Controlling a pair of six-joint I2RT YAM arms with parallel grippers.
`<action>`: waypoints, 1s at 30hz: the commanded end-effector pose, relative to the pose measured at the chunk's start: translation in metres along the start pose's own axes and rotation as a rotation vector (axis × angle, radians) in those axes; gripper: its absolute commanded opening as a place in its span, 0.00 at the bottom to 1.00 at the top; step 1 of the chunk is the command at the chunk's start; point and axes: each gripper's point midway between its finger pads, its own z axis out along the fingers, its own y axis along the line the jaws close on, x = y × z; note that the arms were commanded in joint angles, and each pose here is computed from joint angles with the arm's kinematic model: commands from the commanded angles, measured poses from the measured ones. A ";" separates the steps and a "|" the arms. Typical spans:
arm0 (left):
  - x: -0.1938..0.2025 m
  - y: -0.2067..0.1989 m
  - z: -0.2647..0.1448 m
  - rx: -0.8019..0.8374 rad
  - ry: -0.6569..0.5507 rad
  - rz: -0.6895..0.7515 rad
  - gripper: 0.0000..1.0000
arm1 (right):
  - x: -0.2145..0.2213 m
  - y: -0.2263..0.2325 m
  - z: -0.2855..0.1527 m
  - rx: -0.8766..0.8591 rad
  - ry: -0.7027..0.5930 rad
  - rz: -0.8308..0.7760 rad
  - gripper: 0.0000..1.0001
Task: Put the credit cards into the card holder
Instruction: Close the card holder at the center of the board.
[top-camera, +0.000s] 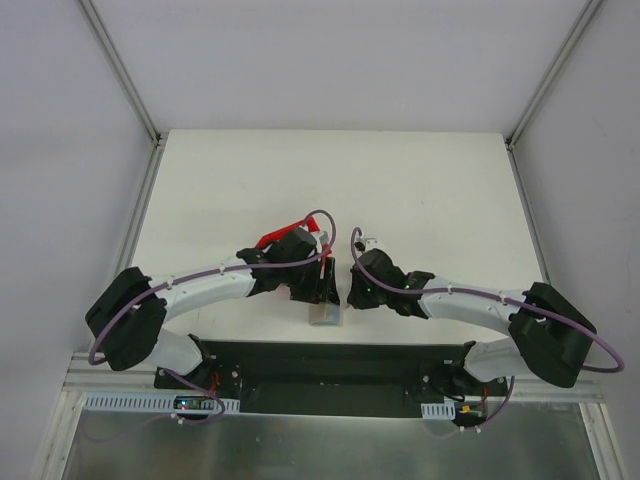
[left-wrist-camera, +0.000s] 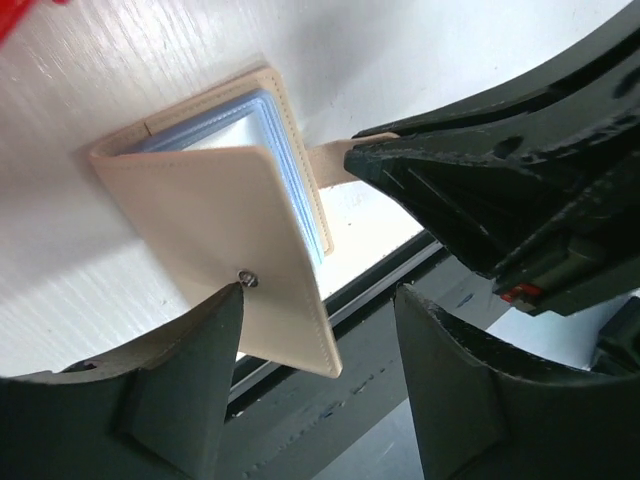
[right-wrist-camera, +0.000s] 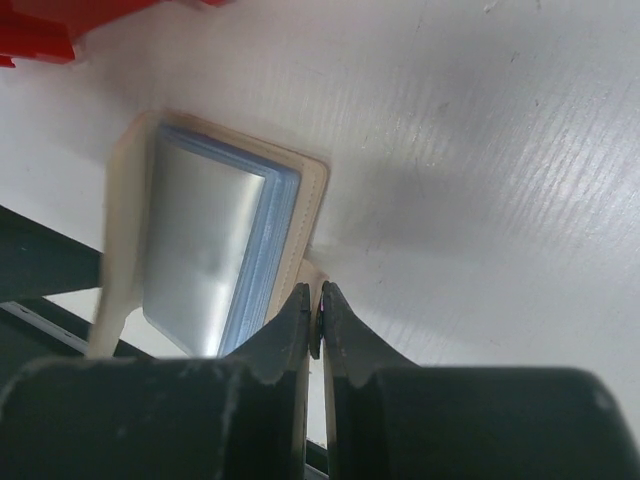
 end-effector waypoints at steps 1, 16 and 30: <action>-0.011 0.003 -0.013 -0.018 -0.089 0.063 0.63 | -0.012 0.006 -0.003 -0.009 -0.029 0.013 0.06; -0.005 -0.001 -0.008 0.084 -0.119 0.106 0.43 | -0.009 0.005 0.000 -0.005 -0.014 0.010 0.07; 0.010 -0.017 0.016 0.263 -0.053 0.100 0.47 | -0.010 0.003 -0.001 0.004 -0.015 0.013 0.08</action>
